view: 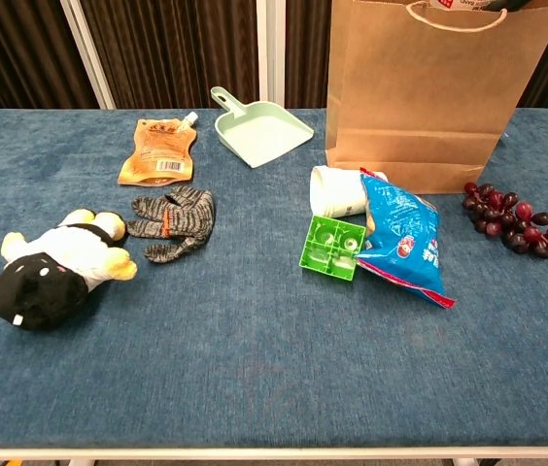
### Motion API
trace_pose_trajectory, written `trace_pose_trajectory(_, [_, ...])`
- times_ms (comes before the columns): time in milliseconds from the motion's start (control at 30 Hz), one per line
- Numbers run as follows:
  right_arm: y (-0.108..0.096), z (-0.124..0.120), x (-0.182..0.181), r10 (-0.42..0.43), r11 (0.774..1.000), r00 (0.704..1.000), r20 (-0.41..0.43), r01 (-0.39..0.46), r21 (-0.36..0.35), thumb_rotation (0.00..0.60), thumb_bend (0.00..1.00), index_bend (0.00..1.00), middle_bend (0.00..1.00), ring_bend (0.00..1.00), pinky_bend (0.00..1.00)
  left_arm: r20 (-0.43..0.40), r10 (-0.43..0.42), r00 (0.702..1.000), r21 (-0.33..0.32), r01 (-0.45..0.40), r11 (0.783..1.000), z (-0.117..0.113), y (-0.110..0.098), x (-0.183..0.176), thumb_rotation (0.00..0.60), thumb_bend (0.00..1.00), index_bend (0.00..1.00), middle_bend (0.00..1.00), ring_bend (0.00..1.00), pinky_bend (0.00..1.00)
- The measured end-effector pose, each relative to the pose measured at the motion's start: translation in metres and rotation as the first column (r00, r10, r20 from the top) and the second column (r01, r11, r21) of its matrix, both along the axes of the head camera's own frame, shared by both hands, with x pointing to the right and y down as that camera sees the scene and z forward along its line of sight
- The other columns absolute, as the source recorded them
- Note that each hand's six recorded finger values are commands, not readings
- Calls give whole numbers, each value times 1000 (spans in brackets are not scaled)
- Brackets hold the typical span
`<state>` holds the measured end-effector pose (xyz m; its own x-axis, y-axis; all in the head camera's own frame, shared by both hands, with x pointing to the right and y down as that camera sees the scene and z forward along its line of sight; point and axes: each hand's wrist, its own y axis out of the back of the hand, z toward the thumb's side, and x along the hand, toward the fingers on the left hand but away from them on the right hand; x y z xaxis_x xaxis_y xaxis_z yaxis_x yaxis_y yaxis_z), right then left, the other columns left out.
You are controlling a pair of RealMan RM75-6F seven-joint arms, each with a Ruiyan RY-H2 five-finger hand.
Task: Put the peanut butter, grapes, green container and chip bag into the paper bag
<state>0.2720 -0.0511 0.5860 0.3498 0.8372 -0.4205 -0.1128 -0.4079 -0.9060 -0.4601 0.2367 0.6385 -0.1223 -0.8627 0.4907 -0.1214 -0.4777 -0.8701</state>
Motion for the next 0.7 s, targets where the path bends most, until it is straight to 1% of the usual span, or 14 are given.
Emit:
trace_pose_trajectory(100, [0, -2, 2, 3, 1000, 1000, -2, -3, -7, 600, 328, 6, 201, 79, 158, -1, 0, 1000, 1, 0, 1000, 0, -1, 0, 600, 82, 352, 338, 255, 280])
trace_pose_trajectory(200, [1, -2, 4, 9, 1000, 1000, -2, -9, -18, 600, 330, 0, 163, 42, 131, -2, 1, 1000, -1, -1, 1000, 0, -1, 0, 600, 83, 352, 338, 256, 280])
trace_pose_trajectory(300, [1, -2, 6, 16, 999, 1000, -3, -16, -30, 600, 328, 0, 107, 1, 79, -1, 1, 1000, 2, -1, 1000, 0, -1, 0, 600, 82, 351, 338, 256, 280])
trace_pose_trajectory(400, [0, -3, 7, 19, 999, 1000, -1, -19, -31, 600, 275, 0, 69, 0, 42, -2, 1, 1000, 2, -1, 1000, 0, -1, 1, 600, 82, 352, 338, 256, 280])
trace_pose_trajectory(467, [0, -3, 7, 22, 999, 1000, 3, -22, -34, 600, 249, 0, 62, 0, 37, -1, 2, 1000, 2, -2, 1000, 0, -1, 1, 600, 82, 352, 337, 256, 280])
trace_pose_trajectory(600, [-1, -6, 8, 26, 999, 1000, 12, -26, -27, 600, 251, 0, 63, 0, 37, -1, 1, 1000, 3, -1, 1000, 0, -2, 1, 600, 82, 352, 338, 256, 280])
trace_pose_trajectory(700, [0, -12, 12, 36, 999, 999, 31, -36, -8, 600, 259, 0, 91, 0, 40, -1, 0, 1000, 4, 0, 1000, 0, -1, 1, 600, 83, 352, 337, 256, 280])
